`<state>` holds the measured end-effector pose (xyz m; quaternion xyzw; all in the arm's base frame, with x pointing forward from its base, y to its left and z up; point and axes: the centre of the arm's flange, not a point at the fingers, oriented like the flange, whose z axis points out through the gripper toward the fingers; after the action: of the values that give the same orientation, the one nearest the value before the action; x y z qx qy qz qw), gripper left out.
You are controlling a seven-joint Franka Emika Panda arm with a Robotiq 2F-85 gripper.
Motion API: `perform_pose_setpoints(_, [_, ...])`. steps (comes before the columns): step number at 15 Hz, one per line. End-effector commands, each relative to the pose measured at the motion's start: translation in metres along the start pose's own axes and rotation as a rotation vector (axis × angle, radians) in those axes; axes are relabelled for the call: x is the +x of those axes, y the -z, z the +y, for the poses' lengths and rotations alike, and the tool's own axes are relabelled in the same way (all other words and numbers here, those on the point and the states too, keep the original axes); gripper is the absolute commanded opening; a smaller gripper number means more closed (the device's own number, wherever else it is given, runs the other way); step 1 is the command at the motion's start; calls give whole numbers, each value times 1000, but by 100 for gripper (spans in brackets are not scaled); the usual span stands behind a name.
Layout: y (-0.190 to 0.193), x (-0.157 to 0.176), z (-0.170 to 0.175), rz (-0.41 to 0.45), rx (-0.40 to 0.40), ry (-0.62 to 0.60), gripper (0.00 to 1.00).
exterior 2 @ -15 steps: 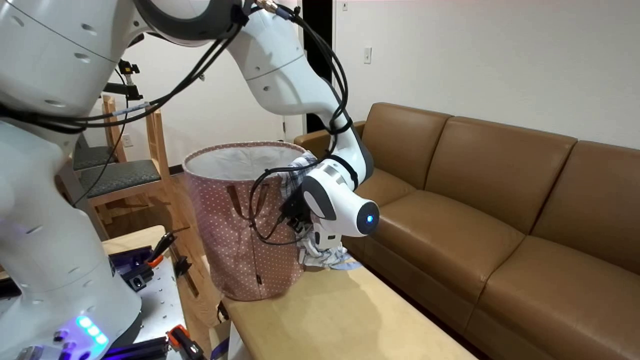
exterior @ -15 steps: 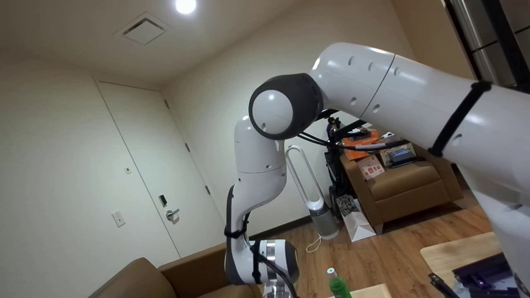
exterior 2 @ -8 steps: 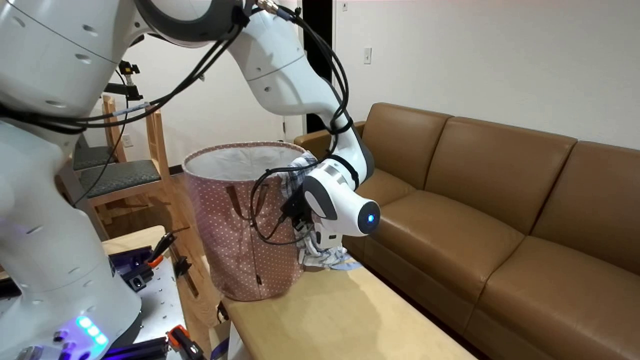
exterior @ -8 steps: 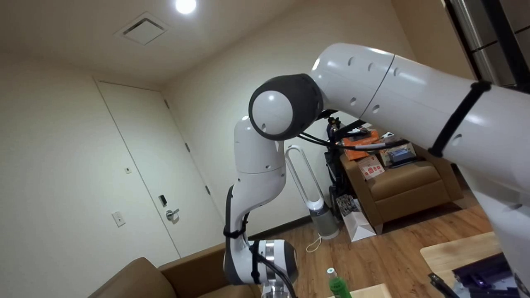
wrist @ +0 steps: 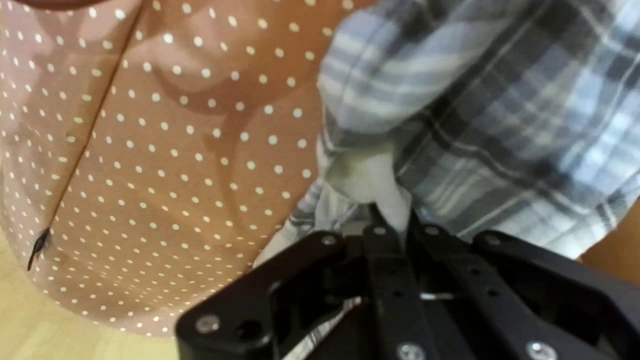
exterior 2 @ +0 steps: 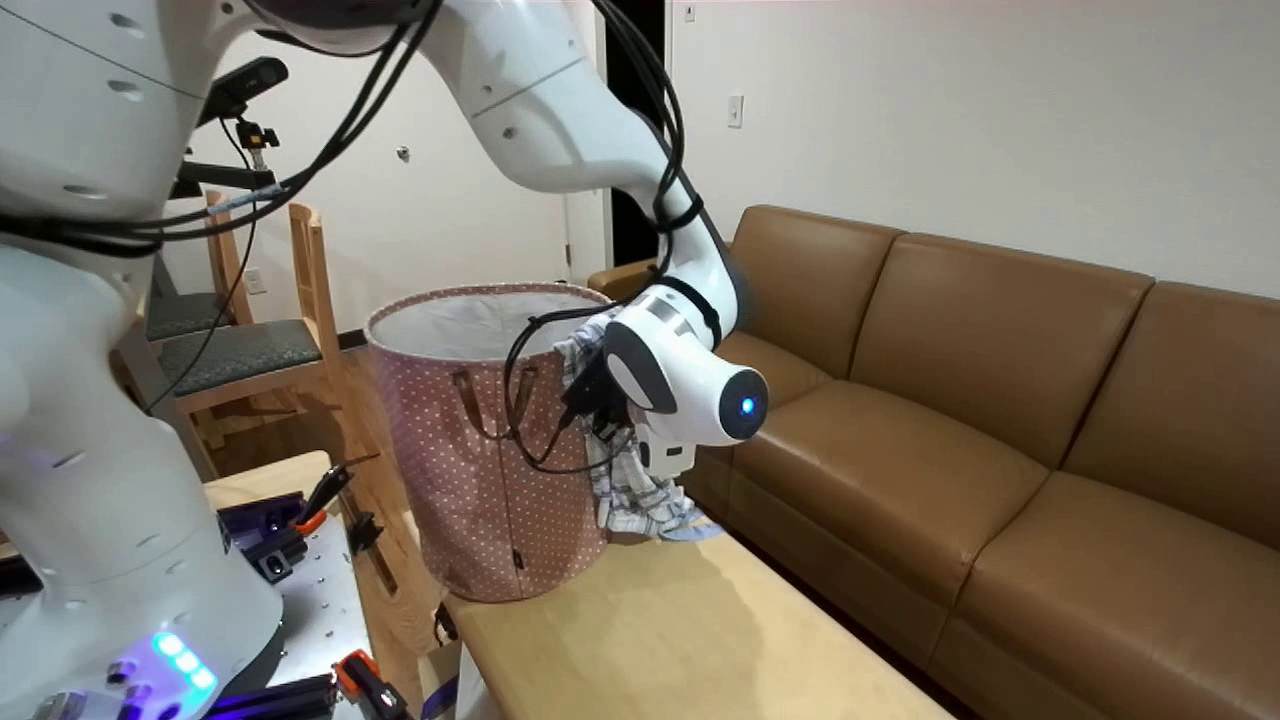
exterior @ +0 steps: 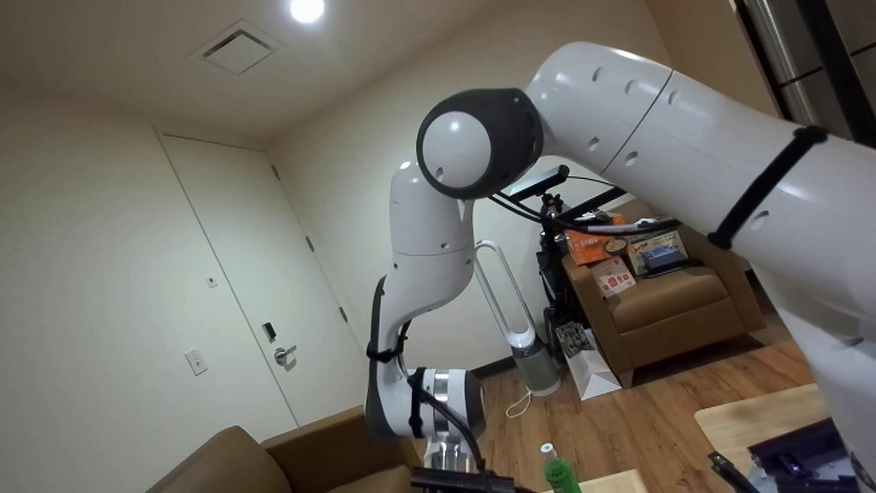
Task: Move the clothes from the table and put them in the laundry bag
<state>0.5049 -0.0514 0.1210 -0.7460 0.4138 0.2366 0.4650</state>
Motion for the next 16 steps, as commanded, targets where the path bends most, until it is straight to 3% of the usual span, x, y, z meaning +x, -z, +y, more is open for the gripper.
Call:
perform_pose_setpoints(1, [21,-82,-24,104,-1,110,8])
perform_pose_setpoints(6, [18,-167,-56,275,-51,299,7])
perform_pose_setpoints(7, [16,-186,-60,286,-91,329,8])
perform_pose_setpoints(8, [17,-130,-63,245,-59,270,7])
perform_pose_setpoints(10, [14,-160,-66,273,-83,327,8])
perform_pose_setpoints(13, [17,-169,-63,278,-83,336,8])
perform_pose_setpoints(16, [53,-210,-80,378,-55,388,9])
